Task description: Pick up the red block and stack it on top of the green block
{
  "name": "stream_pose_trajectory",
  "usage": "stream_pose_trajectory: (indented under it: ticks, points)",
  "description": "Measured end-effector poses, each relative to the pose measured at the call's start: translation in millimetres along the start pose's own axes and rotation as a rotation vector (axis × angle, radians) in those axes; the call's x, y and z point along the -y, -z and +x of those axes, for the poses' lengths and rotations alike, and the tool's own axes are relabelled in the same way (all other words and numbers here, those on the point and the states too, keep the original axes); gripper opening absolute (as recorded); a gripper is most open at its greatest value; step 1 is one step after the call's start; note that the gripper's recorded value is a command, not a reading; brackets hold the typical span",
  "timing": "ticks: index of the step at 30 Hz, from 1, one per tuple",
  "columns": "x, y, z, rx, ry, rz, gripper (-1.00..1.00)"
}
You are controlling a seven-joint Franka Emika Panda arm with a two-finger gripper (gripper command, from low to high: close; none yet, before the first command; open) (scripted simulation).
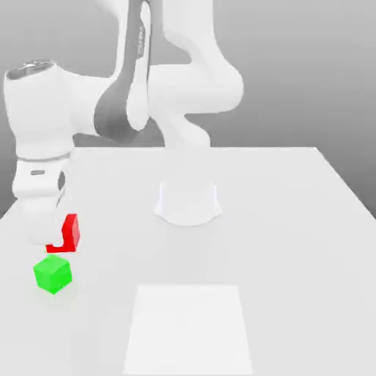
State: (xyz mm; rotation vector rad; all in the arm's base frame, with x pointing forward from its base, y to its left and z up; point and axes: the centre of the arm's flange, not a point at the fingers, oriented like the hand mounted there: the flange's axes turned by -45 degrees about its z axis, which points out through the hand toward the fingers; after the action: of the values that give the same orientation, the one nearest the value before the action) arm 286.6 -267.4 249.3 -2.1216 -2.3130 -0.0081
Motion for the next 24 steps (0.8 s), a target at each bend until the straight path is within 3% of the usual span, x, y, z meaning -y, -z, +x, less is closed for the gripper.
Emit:
stream_pose_trajectory:
  ticks: [13, 24]
  points:
    - [-8, 6, -7, -0.062, 0.033, -0.024, -1.0]
    - [-14, -18, -8, -0.058, 0.033, -0.039, -1.0]
